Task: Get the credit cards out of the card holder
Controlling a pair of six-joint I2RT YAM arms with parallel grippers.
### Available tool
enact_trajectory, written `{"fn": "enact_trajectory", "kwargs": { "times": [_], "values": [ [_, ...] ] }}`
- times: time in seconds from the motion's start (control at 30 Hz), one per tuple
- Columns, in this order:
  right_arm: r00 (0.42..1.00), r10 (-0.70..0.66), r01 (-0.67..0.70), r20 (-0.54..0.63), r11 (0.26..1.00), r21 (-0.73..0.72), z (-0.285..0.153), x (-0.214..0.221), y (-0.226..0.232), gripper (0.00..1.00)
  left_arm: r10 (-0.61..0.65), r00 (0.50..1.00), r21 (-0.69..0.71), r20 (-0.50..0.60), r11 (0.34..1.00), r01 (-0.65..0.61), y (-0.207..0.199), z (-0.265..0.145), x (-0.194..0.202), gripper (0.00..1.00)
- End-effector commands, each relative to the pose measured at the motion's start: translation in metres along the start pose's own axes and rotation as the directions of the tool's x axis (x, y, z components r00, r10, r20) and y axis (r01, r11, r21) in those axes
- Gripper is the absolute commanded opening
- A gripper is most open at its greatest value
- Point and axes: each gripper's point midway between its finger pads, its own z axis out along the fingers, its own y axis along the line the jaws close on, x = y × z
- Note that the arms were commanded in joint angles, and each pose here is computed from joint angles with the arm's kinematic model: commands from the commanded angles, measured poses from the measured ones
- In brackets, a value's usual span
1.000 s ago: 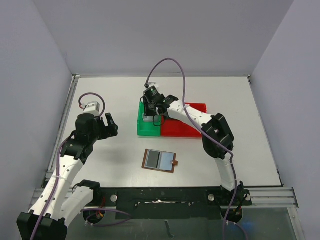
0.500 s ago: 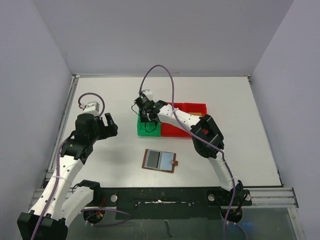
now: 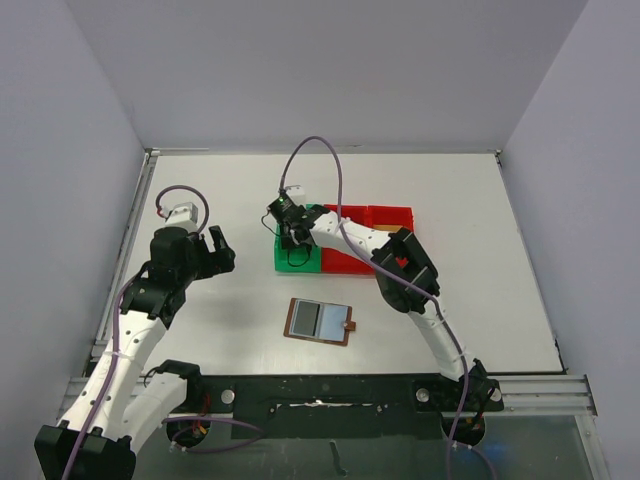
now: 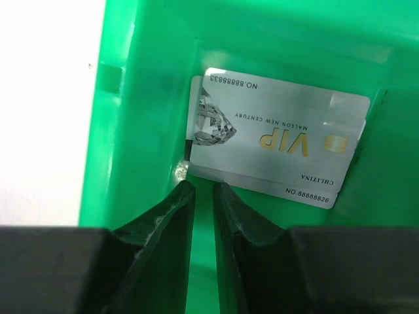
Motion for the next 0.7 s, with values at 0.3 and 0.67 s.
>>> {"fn": "enact_trajectory", "kwargs": {
  "times": [0.3,0.67],
  "values": [
    [0.993,0.055,-0.064,0.103,0.994,0.087,0.014,-0.027,-0.015,0.24,0.003,0.998,0.026,0.066,1.000,-0.005,-0.006,-0.002,-0.018,0.81],
    [0.990,0.044,-0.041,0.137,0.999,-0.024,-0.009,-0.046,0.008,0.36,0.003,0.998,0.027,0.065,1.000,-0.005,-0.006,-0.001,-0.017,0.81]
  ]
}}
